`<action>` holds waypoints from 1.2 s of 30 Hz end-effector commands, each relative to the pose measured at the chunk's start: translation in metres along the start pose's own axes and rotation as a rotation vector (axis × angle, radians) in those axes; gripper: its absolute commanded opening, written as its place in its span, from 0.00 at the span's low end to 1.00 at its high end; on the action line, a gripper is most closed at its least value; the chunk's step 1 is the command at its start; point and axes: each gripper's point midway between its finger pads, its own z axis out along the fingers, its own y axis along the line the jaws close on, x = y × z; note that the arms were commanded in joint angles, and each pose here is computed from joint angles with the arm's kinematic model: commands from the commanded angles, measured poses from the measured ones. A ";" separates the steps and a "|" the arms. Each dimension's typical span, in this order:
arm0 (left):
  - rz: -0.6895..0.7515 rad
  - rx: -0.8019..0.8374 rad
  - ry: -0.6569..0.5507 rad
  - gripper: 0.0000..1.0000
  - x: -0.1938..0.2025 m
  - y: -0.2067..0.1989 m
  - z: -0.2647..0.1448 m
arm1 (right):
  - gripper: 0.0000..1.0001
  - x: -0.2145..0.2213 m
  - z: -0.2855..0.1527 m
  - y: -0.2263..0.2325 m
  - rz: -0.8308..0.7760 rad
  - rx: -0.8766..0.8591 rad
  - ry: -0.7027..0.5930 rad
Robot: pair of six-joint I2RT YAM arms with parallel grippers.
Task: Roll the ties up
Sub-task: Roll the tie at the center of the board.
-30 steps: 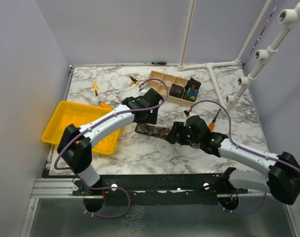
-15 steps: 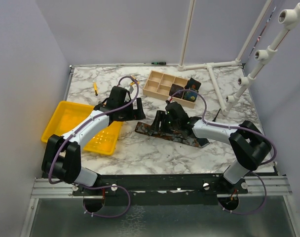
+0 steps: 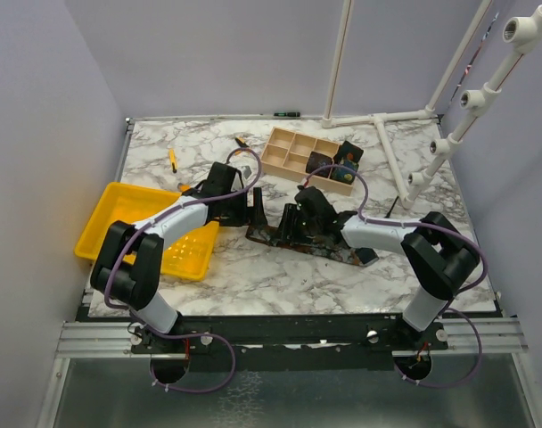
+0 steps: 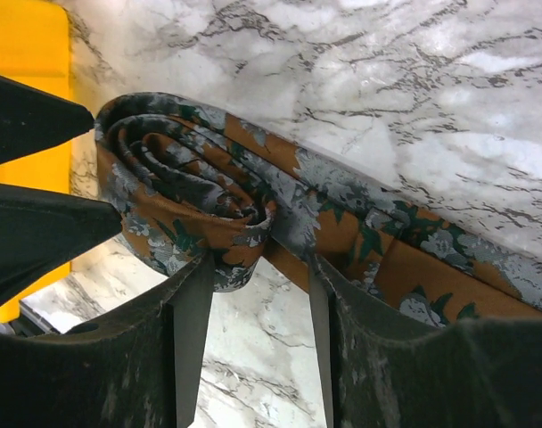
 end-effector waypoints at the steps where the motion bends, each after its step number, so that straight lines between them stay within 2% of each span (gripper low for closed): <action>1: 0.012 0.037 0.040 0.89 0.009 0.000 0.007 | 0.49 0.004 0.004 -0.023 0.002 0.055 -0.004; 10: 0.014 0.080 0.091 0.88 0.020 -0.002 0.017 | 0.44 0.011 0.005 -0.040 -0.001 0.058 0.007; 28: -0.013 0.186 0.161 0.80 0.031 -0.009 0.043 | 0.40 0.014 0.007 -0.047 -0.014 0.038 0.019; 32: -0.015 0.187 0.137 0.76 0.026 -0.009 0.046 | 0.40 0.015 0.009 -0.048 -0.015 0.036 0.026; 36: -0.009 0.232 0.139 0.67 0.030 -0.016 0.043 | 0.39 0.014 0.009 -0.047 -0.017 0.033 0.026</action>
